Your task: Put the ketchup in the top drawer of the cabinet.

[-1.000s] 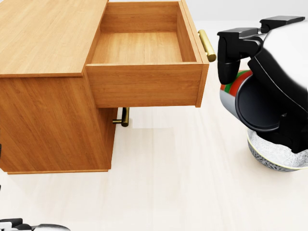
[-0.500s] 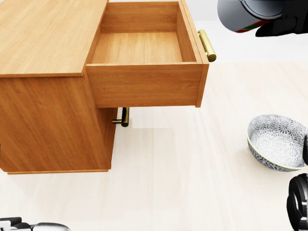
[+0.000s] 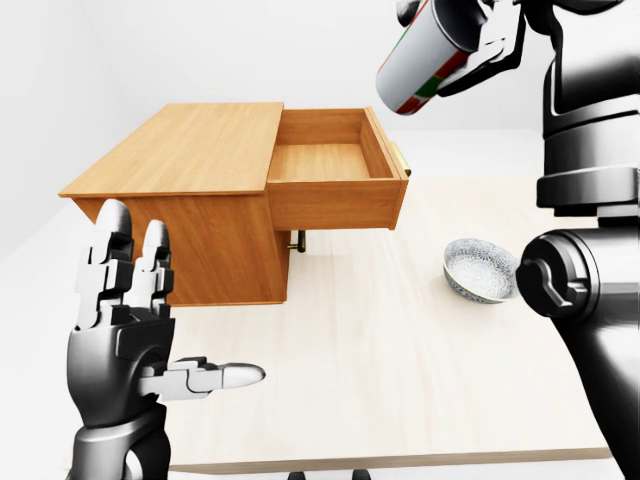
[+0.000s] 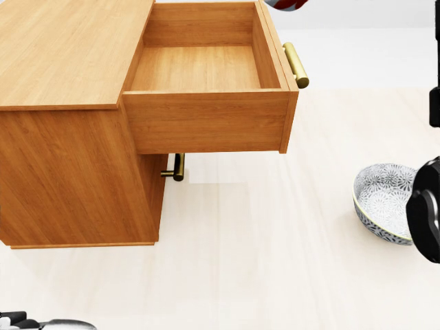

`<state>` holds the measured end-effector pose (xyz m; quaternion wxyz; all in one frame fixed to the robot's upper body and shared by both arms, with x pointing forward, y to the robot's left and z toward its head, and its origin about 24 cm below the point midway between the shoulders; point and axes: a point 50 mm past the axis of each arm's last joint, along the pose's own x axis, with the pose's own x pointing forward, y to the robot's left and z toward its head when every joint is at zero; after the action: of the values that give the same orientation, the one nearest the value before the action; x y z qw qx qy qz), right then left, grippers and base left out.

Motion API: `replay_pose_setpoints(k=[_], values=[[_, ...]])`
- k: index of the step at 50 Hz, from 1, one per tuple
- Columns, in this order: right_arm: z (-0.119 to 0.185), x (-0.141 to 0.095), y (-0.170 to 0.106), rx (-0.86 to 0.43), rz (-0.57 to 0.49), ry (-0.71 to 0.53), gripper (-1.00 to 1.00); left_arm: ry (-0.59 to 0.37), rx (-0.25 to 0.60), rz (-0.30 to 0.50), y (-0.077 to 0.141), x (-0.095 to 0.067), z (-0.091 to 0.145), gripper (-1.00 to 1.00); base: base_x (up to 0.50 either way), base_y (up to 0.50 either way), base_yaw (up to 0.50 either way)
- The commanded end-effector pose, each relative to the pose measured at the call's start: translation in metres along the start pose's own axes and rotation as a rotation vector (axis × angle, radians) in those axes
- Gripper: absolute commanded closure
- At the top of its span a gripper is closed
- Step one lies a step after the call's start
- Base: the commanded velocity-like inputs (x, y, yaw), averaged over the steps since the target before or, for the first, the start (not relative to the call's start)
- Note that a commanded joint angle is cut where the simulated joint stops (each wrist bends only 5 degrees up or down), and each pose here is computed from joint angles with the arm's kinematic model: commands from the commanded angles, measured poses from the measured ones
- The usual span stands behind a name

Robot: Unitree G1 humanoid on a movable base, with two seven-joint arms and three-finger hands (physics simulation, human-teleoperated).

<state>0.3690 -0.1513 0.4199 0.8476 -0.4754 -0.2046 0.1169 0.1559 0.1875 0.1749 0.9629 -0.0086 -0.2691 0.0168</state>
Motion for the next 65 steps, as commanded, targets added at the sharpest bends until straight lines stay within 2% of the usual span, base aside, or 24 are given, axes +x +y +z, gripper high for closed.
replay_pose_setpoints(k=[1,18,35,51,57,65], values=[[0.003,0.022,0.013,0.235,0.137,-0.01,1.0,0.014,-0.002,-0.007,-0.002,-0.001,-0.002,-1.0,0.0,0.0,0.0],[0.001,0.036,0.046,0.333,0.253,0.017,1.0,0.026,-0.005,-0.012,-0.004,-0.001,-0.005,-1.0,0.0,0.0,0.0],[-0.027,0.032,0.059,0.377,0.276,0.088,1.0,0.019,-0.004,-0.011,-0.003,-0.001,-0.003,-1.0,0.0,0.0,0.0],[-0.035,0.032,0.069,0.39,0.3,0.118,1.0,0.003,-0.003,-0.006,-0.001,-0.001,0.0,-1.0,0.0,0.0,0.0],[-0.031,0.035,0.066,0.359,0.227,0.126,1.0,0.009,-0.003,-0.005,-0.001,0.0,-0.002,-1.0,0.0,0.0,0.0],[-0.027,0.038,0.066,0.348,0.181,0.128,1.0,0.011,-0.003,-0.012,-0.002,-0.001,-0.001,-1.0,0.0,0.0,0.0]])
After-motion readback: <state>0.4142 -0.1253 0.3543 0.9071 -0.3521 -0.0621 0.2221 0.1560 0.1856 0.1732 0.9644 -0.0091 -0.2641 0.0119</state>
